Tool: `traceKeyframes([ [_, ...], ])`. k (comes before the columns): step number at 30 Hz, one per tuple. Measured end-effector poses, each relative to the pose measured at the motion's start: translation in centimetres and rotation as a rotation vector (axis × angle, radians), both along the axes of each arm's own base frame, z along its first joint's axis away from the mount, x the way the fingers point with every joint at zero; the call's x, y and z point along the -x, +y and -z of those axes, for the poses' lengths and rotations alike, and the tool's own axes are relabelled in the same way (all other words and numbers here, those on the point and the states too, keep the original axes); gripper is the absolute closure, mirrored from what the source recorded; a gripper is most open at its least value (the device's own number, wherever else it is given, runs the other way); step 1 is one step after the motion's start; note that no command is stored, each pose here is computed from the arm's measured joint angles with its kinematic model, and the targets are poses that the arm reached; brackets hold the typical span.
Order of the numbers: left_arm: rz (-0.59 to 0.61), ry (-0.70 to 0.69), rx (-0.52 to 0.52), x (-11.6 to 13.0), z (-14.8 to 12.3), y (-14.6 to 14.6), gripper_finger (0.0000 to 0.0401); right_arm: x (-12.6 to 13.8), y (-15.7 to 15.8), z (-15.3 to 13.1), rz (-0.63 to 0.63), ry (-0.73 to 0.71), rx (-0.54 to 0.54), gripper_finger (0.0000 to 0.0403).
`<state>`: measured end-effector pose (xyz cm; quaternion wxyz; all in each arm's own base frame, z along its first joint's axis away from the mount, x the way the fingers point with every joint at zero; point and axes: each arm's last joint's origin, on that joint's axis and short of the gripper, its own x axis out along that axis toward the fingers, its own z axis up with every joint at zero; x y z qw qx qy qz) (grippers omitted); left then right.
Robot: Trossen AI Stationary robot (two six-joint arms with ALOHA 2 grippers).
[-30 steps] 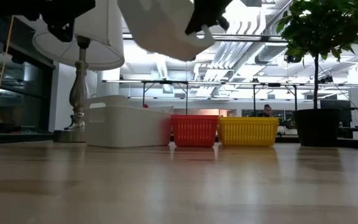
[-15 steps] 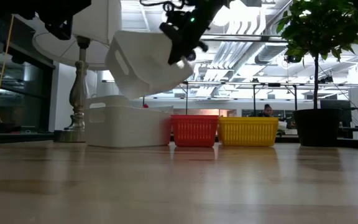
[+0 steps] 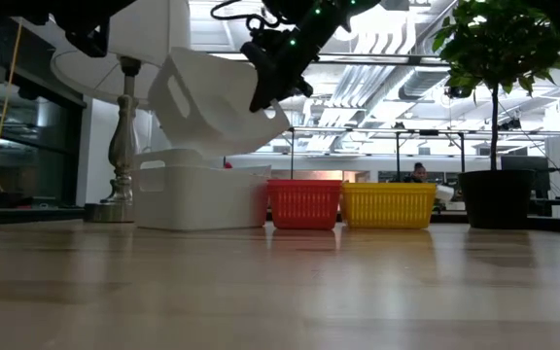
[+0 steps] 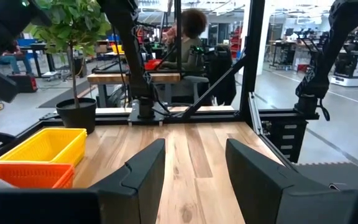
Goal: Stack baskets by color
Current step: Stack the bottom white bin on the white bin
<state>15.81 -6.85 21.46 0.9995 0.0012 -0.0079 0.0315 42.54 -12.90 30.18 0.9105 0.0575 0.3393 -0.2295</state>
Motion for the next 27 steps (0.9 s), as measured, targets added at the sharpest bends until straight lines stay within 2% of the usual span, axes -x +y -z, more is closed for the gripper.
traceKeyframes([
  [9, 0.0, -0.001, 0.0, 0.0, 0.0, 0.0, 0.0244, 0.1, 0.3, 0.3, -0.109, 0.052, -0.003, 0.0403],
  [13, 0.0, 0.0, 0.0, 0.0, 0.0, 0.0, 0.0244, 0.4, 0.4, 0.5, -0.117, 0.088, -0.005, 0.0403],
  [27, 0.0, -0.001, 0.001, 0.0, 0.0, 0.0, 0.0244, 0.8, 1.6, 1.1, -0.206, 0.235, 0.08, 0.0403],
])
